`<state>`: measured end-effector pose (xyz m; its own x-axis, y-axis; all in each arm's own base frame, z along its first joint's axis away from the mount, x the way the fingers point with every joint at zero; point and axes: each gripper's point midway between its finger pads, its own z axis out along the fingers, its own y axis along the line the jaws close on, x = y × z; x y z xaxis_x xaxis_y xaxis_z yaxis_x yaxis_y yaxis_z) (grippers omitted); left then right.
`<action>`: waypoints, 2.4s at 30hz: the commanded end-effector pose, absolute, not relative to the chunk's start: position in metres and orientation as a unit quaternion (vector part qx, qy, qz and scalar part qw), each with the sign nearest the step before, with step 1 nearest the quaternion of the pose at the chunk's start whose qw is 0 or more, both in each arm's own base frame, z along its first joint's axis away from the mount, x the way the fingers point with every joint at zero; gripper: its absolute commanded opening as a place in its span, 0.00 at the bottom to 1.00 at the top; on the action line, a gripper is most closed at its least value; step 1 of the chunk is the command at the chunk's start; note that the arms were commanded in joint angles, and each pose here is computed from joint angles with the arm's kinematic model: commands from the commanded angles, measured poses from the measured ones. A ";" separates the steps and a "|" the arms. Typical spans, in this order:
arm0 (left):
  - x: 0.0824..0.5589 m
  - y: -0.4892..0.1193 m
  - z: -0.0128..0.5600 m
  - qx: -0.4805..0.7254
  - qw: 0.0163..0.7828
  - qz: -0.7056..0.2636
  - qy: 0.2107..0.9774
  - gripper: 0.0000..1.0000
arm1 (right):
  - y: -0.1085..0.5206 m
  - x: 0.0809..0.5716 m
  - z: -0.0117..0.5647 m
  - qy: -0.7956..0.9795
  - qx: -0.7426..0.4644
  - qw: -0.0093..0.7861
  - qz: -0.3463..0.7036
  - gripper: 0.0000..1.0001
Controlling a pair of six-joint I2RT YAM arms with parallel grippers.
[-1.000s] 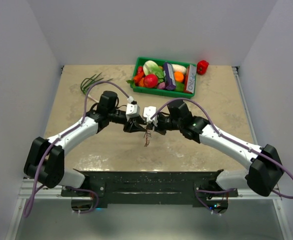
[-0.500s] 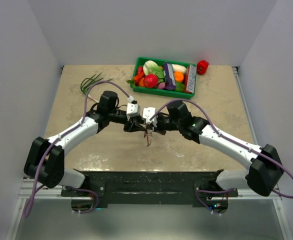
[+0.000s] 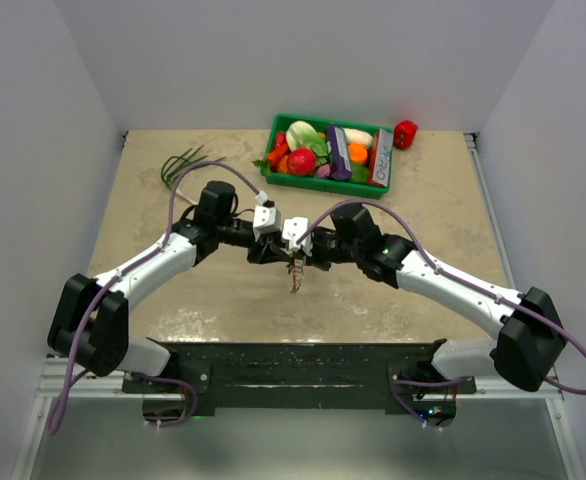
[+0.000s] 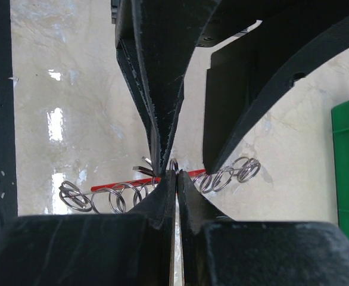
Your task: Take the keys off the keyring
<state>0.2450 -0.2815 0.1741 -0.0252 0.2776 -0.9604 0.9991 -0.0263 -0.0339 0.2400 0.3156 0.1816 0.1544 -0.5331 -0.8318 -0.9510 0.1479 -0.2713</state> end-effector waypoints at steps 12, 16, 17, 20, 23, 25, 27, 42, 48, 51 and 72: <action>0.251 -0.287 0.184 0.573 0.427 -0.438 0.545 0.00 | 0.322 0.242 0.199 0.590 -0.613 0.474 0.229 0.00; 0.250 -0.288 0.182 0.572 0.423 -0.445 0.544 0.00 | 0.322 0.241 0.201 0.586 -0.614 0.475 0.231 0.00; 0.249 -0.288 0.183 0.571 0.423 -0.447 0.543 0.00 | 0.322 0.241 0.202 0.587 -0.613 0.476 0.231 0.00; 0.248 -0.289 0.184 0.570 0.425 -0.451 0.540 0.00 | 0.322 0.239 0.211 0.583 -0.609 0.482 0.238 0.28; 0.246 -0.289 0.185 0.569 0.423 -0.456 0.537 0.00 | 0.318 0.242 0.226 0.584 -0.595 0.496 0.242 0.44; 0.243 -0.289 0.189 0.571 0.424 -0.461 0.530 0.00 | 0.311 0.246 0.235 0.588 -0.580 0.503 0.253 0.49; 0.241 -0.288 0.191 0.572 0.423 -0.469 0.524 0.00 | 0.308 0.241 0.244 0.584 -0.573 0.501 0.283 0.52; 0.230 -0.286 0.215 0.581 0.441 -0.490 0.478 0.00 | 0.284 0.197 0.265 0.518 -0.602 0.445 0.413 0.51; 0.239 -0.291 0.235 0.581 0.446 -0.492 0.470 0.00 | 0.283 0.199 0.258 0.525 -0.602 0.439 0.412 0.46; 0.239 -0.291 0.240 0.584 0.442 -0.494 0.468 0.00 | 0.281 0.202 0.256 0.531 -0.598 0.441 0.408 0.45; 0.215 -0.288 0.273 0.601 0.419 -0.532 0.423 0.00 | 0.281 0.204 0.245 0.539 -0.594 0.424 0.421 0.43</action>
